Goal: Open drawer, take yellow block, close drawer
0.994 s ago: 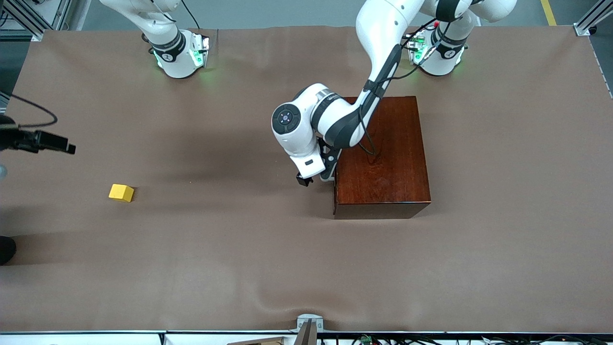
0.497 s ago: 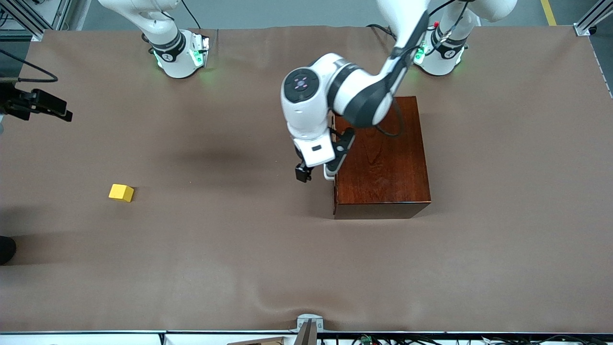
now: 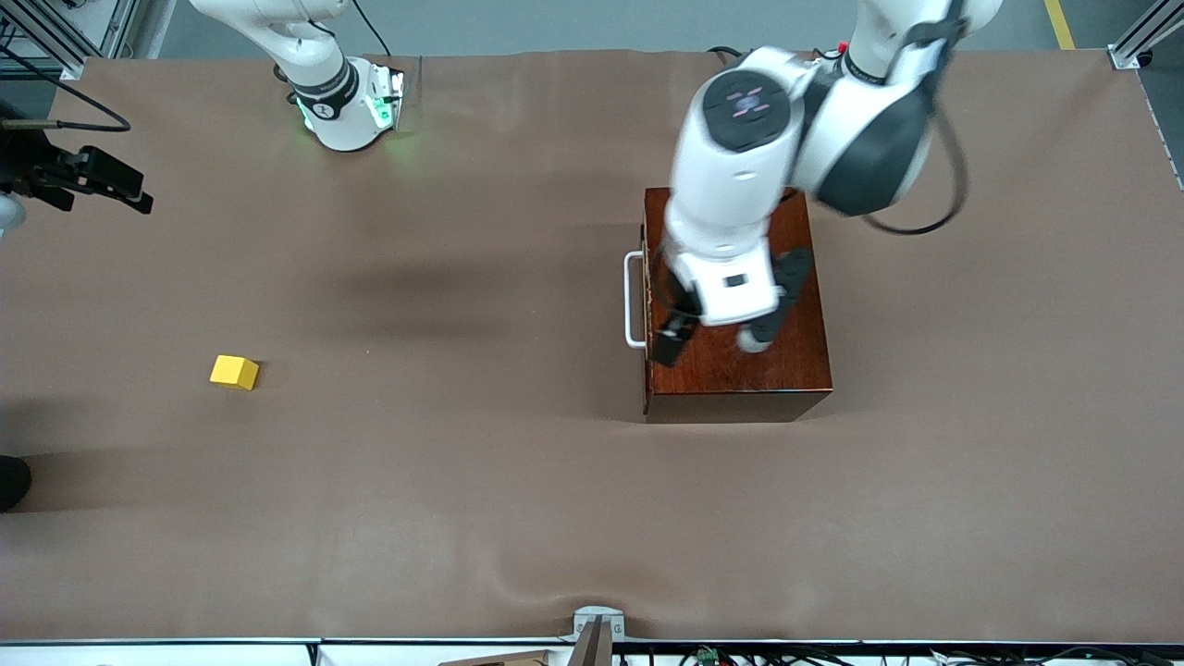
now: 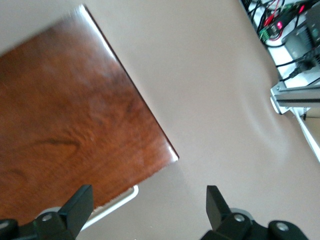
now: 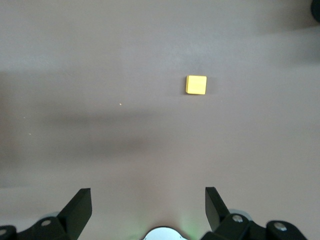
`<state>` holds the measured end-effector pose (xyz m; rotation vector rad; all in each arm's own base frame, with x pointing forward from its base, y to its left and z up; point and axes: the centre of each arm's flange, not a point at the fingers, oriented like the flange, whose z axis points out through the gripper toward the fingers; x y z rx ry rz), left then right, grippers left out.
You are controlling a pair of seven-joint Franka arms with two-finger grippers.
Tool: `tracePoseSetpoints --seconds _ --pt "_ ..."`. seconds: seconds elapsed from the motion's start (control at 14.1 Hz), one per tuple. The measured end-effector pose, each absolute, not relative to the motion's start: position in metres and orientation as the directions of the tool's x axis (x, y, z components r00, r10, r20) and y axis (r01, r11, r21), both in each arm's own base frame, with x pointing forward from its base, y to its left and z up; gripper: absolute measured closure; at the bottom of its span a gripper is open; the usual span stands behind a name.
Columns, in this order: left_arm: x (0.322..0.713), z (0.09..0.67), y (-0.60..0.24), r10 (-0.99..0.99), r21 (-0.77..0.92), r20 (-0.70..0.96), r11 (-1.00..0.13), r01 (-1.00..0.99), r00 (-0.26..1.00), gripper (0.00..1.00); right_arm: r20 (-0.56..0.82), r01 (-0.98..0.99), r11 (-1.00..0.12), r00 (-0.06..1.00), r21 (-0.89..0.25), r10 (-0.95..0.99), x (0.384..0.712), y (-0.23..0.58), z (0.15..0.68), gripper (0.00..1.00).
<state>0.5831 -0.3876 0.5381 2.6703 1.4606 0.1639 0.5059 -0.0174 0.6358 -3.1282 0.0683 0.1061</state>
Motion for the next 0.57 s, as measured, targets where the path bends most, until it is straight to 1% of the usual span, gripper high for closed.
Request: tracePoseSetpoints --seconds 0.21,0.43,0.57 --pt "0.590 0.573 -0.330 0.802 0.095 0.050 -0.597 0.797 0.595 0.00 -0.012 -0.009 -0.999 1.000 0.042 -0.009 0.510 -0.003 0.656 0.00" --pt "0.590 0.596 -0.278 0.733 0.030 0.035 -0.680 0.732 0.679 0.00 0.002 -0.029 -0.999 1.000 0.046 -0.029 0.521 -0.016 0.660 0.00" --pt "0.590 0.610 -0.244 0.690 0.009 0.023 -0.724 0.690 0.724 0.00 -0.003 -0.009 -0.999 1.000 0.044 -0.010 0.527 -0.024 0.658 0.00"
